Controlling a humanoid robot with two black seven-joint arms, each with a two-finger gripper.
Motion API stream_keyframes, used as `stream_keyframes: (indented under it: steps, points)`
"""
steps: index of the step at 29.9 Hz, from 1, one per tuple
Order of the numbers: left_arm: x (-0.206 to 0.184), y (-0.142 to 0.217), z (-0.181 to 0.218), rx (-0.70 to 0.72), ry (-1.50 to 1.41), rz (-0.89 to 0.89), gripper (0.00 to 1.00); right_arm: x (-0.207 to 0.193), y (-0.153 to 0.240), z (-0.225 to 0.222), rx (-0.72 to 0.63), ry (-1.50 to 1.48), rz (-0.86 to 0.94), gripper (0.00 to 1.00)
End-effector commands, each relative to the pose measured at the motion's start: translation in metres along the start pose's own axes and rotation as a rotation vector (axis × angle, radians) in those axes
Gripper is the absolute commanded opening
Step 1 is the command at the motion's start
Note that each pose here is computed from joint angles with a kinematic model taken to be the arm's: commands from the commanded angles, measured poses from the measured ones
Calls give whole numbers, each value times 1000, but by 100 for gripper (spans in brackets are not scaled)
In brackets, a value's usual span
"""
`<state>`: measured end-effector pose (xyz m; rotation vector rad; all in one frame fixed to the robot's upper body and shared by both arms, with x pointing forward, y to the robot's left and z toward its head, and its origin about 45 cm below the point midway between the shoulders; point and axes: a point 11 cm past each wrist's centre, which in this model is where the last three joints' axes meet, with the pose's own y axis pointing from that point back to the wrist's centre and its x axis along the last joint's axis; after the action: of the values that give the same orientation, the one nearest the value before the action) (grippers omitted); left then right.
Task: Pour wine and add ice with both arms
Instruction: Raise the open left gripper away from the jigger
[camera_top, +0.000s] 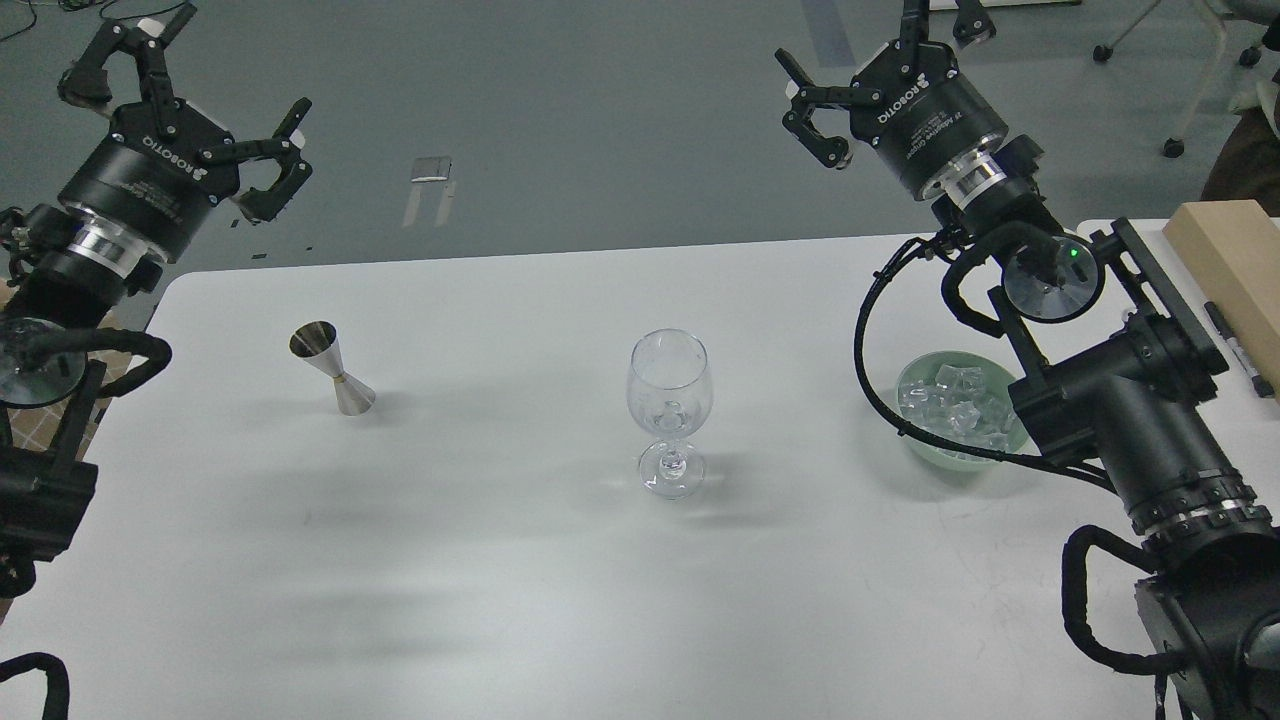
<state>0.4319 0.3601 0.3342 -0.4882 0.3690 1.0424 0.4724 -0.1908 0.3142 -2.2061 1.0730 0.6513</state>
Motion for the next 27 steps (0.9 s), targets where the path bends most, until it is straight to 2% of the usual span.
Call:
stream_keyframes:
  steps: [1,7,13,27]
  points:
    - [-1,-22,-23,86,-8,1,98,-1,-1,-1,3,1,-3,100]
    - [-8,-32,-61,122,66,-11,98,-4,-4,-3,5,5,-10,100]
    - [-10,-31,-78,114,123,-10,98,-5,-5,-4,5,8,-11,100]
    - [-14,-33,-86,103,154,-14,98,-3,-5,-4,2,8,-3,100]
